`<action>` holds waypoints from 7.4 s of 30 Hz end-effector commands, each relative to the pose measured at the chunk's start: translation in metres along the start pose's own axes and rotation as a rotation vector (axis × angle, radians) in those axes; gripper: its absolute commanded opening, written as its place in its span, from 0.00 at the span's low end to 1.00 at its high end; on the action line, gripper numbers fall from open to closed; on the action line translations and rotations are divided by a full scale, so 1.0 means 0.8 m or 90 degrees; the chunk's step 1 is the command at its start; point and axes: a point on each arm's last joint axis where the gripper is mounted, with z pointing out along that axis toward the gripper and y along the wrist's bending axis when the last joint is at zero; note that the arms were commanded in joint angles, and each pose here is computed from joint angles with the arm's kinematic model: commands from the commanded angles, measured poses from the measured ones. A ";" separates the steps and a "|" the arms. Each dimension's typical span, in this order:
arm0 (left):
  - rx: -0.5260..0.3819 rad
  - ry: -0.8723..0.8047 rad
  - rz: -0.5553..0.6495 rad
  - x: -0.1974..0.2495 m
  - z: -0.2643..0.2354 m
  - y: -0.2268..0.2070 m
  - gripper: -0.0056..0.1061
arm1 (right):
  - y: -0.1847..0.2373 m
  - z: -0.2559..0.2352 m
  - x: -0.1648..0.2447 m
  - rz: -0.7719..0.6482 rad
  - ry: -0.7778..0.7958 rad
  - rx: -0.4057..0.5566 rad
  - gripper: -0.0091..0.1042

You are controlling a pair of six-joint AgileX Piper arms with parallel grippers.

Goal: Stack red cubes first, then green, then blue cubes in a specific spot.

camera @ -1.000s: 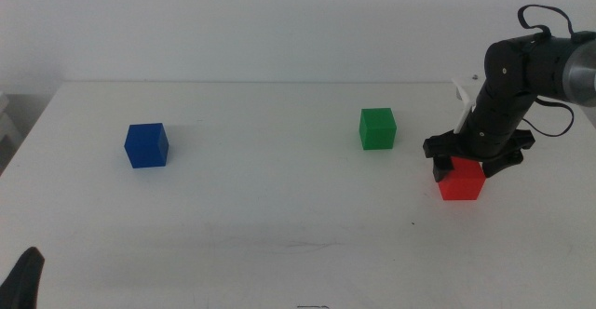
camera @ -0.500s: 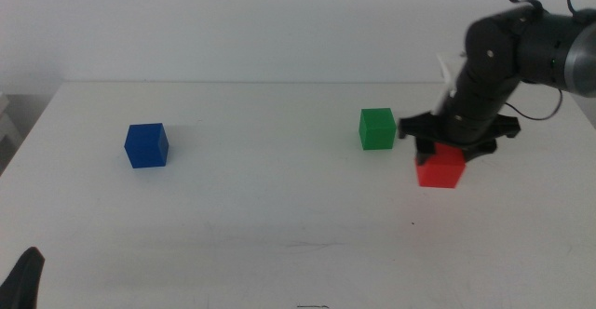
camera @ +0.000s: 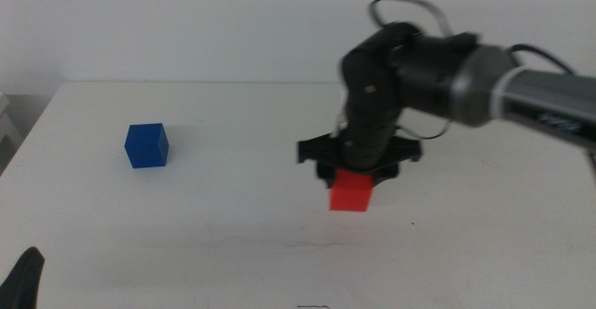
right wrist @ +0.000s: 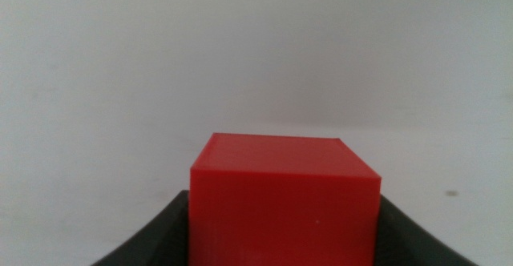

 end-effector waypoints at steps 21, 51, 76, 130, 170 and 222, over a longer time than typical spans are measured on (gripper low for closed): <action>0.003 -0.066 -0.007 -0.012 -0.003 0.000 0.86 | 0.073 0.017 0.007 -0.023 0.005 -0.023 0.07; 0.003 -0.066 -0.007 -0.012 -0.003 0.000 0.86 | 0.013 -0.136 -0.060 -0.080 -0.202 -0.016 0.87; 0.003 -0.066 -0.007 -0.012 -0.003 0.000 0.86 | -0.086 -0.003 -0.163 -0.091 -0.224 0.018 0.86; 0.003 -0.066 -0.007 -0.012 -0.003 0.000 0.86 | 0.013 -0.094 -0.007 -0.023 -0.244 -0.023 0.07; 0.003 -0.066 -0.007 -0.012 -0.003 0.000 0.86 | 0.075 -0.033 0.041 -0.035 -0.164 -0.009 0.07; 0.003 -0.066 -0.007 -0.012 -0.003 0.000 0.86 | -0.045 -0.269 0.068 -0.130 -0.283 -0.069 0.71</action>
